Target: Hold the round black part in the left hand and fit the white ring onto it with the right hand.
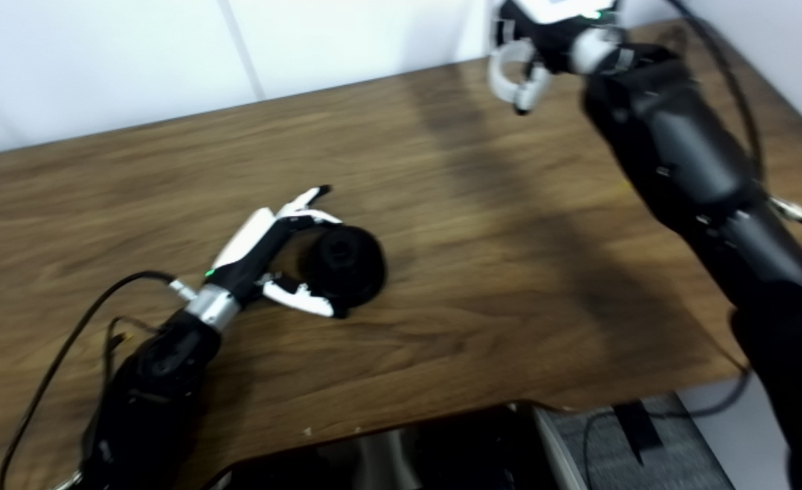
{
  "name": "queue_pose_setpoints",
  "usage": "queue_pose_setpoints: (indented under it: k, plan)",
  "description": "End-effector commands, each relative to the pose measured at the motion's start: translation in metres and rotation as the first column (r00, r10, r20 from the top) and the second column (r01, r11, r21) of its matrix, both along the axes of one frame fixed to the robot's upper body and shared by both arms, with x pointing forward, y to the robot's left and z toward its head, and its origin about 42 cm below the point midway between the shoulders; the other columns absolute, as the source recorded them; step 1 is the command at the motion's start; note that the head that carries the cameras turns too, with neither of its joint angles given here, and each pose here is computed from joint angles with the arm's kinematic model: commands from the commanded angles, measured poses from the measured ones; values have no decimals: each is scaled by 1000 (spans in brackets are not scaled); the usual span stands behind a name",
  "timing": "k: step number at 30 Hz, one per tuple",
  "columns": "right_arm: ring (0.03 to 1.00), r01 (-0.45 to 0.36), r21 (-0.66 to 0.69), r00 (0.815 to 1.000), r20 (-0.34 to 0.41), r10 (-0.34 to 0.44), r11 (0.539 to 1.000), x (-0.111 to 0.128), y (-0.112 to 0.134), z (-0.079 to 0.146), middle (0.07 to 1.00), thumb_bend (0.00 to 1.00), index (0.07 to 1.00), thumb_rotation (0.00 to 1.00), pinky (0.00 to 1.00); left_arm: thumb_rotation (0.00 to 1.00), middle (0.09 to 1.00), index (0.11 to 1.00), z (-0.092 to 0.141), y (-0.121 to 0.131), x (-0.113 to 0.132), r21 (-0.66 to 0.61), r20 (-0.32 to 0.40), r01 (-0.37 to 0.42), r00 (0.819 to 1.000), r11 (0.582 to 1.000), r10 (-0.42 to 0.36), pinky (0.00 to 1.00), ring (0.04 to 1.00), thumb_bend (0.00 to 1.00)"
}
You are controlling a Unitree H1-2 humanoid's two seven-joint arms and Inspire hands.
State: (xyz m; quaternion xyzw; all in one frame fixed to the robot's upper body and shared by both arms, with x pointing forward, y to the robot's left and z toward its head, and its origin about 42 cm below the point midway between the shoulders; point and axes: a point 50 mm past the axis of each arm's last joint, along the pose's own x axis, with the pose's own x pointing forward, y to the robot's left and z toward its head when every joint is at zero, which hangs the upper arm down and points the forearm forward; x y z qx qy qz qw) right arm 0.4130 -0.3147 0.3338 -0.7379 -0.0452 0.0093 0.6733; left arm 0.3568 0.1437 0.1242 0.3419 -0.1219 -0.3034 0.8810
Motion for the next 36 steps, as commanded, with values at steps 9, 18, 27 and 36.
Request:
queue_pose_setpoints:
  k: [9, 18, 27, 36]
  plan:
    - [662, -36, -3, 996, 79, 36, 999, 1, 0, 24, 472, 529, 510, 6, 1000, 262, 1000, 595, 3, -13, 8, 41, 28, 4, 1000, 999, -5, 1000, 1000, 1000]
    - [651, -75, 21, 994, 81, 73, 997, -9, 13, 25, 464, 527, 523, 7, 1000, 263, 1000, 597, 3, -16, 7, 42, 30, 5, 1000, 999, -6, 1000, 1000, 991]
    - [634, -194, 38, 975, 116, 188, 980, -28, 31, 18, 484, 530, 491, 7, 1000, 265, 1000, 597, 3, -16, 8, 37, 32, 4, 999, 999, -5, 1000, 1000, 994]
    - [638, -283, 1, 950, 139, 280, 959, -50, 55, 17, 484, 529, 491, 9, 998, 258, 1000, 598, 3, -17, 9, 36, 36, 4, 999, 999, -5, 1000, 1000, 992]
